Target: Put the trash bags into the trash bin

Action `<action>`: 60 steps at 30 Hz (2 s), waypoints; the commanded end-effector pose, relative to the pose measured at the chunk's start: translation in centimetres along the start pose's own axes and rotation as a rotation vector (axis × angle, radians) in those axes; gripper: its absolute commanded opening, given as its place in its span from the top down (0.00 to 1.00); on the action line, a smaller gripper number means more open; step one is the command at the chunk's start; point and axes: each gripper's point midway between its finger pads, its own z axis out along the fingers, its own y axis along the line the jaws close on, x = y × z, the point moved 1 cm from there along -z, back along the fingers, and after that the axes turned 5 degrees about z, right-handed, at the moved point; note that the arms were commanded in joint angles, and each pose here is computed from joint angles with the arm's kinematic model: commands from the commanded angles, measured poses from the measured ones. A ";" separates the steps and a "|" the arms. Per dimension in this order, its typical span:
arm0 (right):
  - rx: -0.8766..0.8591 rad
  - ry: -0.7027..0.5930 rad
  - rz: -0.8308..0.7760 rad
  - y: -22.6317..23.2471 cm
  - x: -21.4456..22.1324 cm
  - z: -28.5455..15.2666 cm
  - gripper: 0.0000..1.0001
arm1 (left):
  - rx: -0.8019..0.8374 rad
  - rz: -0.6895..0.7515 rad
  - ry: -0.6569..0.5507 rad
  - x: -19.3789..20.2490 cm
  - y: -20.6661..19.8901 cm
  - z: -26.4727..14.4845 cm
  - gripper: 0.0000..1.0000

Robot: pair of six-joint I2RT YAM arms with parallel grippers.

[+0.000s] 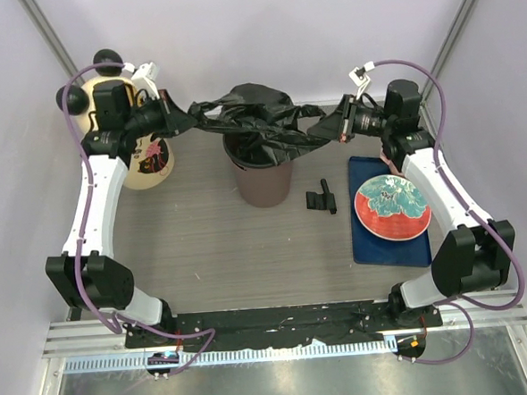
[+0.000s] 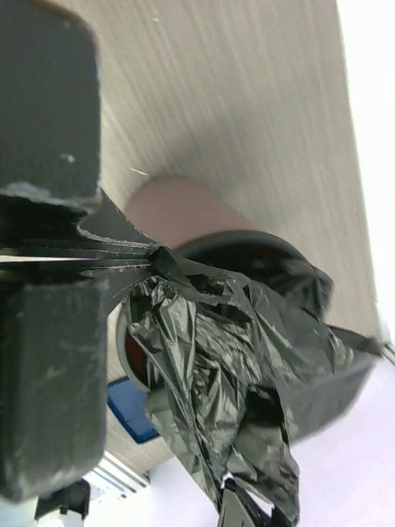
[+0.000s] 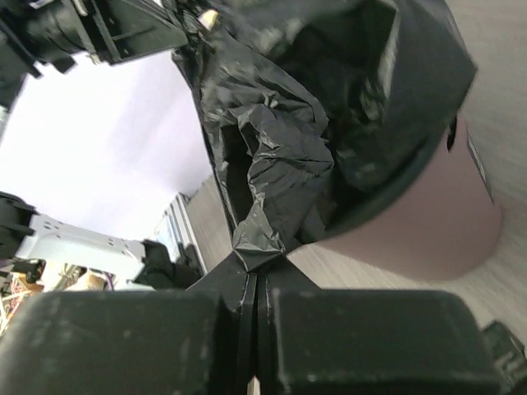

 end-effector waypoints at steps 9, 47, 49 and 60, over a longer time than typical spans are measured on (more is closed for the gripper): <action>0.033 0.230 0.009 -3.0 7.2 -1.4 0.99 | -0.098 0.040 0.257 10.1 3.0 -1.9 1.00; 0.125 0.280 -0.522 -1.4 3.2 1.2 0.22 | 0.278 0.768 0.168 4.8 -3.9 0.8 0.17; 0.118 0.296 -0.547 -1.6 3.4 2.6 0.24 | 0.343 0.841 0.190 5.4 -4.6 2.7 0.19; 0.163 0.289 -0.613 -2.2 3.1 4.2 0.69 | 0.346 0.989 0.129 5.4 -5.9 8.2 0.32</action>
